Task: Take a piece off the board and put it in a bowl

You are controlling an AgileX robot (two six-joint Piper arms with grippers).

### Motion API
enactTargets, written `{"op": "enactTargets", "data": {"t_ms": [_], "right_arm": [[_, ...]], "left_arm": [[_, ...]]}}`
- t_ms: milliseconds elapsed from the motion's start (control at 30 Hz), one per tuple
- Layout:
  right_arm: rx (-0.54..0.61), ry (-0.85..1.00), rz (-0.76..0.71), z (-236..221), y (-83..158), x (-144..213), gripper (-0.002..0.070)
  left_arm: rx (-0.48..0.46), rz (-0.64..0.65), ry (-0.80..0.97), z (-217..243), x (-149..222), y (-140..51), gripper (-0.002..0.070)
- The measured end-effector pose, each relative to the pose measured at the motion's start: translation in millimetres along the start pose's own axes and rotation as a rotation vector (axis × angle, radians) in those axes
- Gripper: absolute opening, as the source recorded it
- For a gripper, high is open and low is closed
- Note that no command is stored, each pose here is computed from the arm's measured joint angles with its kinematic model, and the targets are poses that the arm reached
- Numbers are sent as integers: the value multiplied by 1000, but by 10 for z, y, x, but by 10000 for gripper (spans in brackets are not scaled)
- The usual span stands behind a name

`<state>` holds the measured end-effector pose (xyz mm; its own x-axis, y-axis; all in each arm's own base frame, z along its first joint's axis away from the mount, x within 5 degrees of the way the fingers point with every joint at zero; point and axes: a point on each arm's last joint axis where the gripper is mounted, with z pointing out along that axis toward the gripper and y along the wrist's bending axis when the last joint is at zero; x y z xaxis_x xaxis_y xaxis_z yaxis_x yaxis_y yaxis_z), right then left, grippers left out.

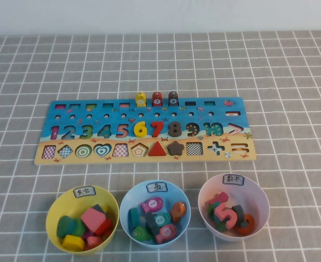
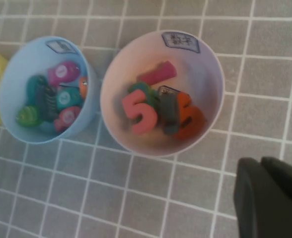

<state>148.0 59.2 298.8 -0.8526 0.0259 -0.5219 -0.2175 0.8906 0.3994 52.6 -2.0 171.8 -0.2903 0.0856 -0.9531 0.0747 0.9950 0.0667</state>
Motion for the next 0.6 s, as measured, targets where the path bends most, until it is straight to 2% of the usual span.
{"op": "enactTargets", "data": {"t_ms": [233, 400, 600], "right_arm": [[24, 147, -47, 278, 30, -406, -17], [14, 243, -173, 562, 281, -571, -17], [73, 359, -352, 897, 652, -693, -17]], "left_arm": [[0, 0, 0, 0, 0, 0, -1], [0, 0, 0, 0, 0, 0, 0], [0, 0, 0, 0, 0, 0, 0]]}}
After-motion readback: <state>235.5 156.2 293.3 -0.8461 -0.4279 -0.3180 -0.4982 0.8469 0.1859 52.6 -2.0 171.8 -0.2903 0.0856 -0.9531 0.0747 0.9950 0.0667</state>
